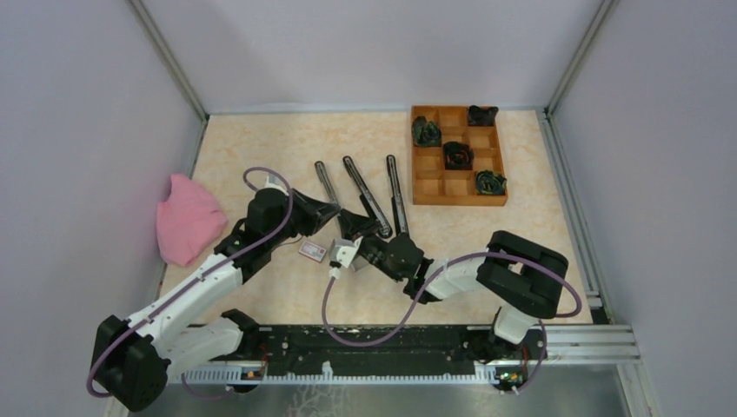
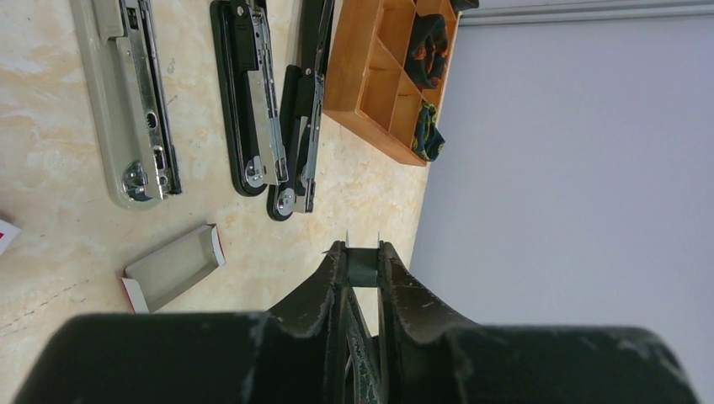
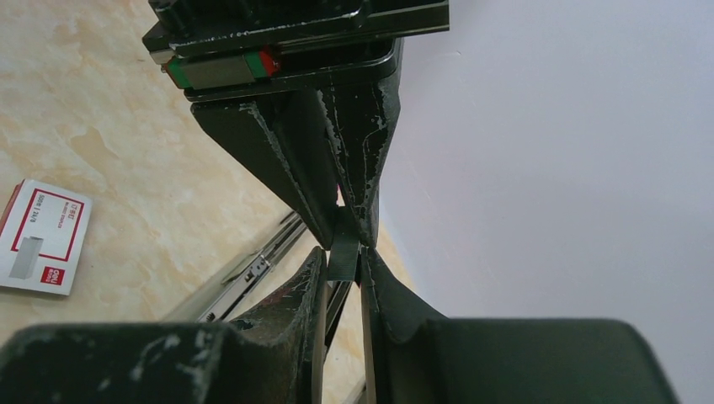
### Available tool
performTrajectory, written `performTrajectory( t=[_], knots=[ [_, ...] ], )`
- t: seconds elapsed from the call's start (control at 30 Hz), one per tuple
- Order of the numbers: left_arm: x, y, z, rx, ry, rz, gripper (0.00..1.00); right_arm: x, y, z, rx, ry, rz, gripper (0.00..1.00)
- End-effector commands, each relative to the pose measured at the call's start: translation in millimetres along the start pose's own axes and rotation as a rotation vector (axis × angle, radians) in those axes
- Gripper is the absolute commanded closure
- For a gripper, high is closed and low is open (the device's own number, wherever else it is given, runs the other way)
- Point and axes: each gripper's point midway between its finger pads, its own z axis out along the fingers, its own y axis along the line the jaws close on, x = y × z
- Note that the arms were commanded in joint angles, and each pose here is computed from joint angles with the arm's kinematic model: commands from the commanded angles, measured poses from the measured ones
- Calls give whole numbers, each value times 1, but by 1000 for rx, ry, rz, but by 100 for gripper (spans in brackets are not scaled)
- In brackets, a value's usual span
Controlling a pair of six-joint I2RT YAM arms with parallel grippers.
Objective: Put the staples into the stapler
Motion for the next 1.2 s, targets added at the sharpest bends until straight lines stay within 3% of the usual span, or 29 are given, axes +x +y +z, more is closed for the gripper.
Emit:
performTrajectory(
  t=[0.0, 0.13, 0.5, 0.83, 1.17],
  knots=[
    [-3, -9, -2, 24, -14, 8, 76, -16, -17, 4, 58, -29, 60, 100],
    [-8, -5, -4, 17, -48, 37, 57, -11, -12, 1, 45, -7, 99, 100],
    [-44, 14, -21, -54, -228, 190, 29, -5, -4, -3, 3, 67, 275, 100],
    [-68, 46, -42, -206, -321, 391, 9, 11, -3, 0, -17, 229, 539, 100],
    [-61, 87, -44, -323, -272, 461, 4, 32, 2, 8, -24, 460, 770, 100]
  ],
)
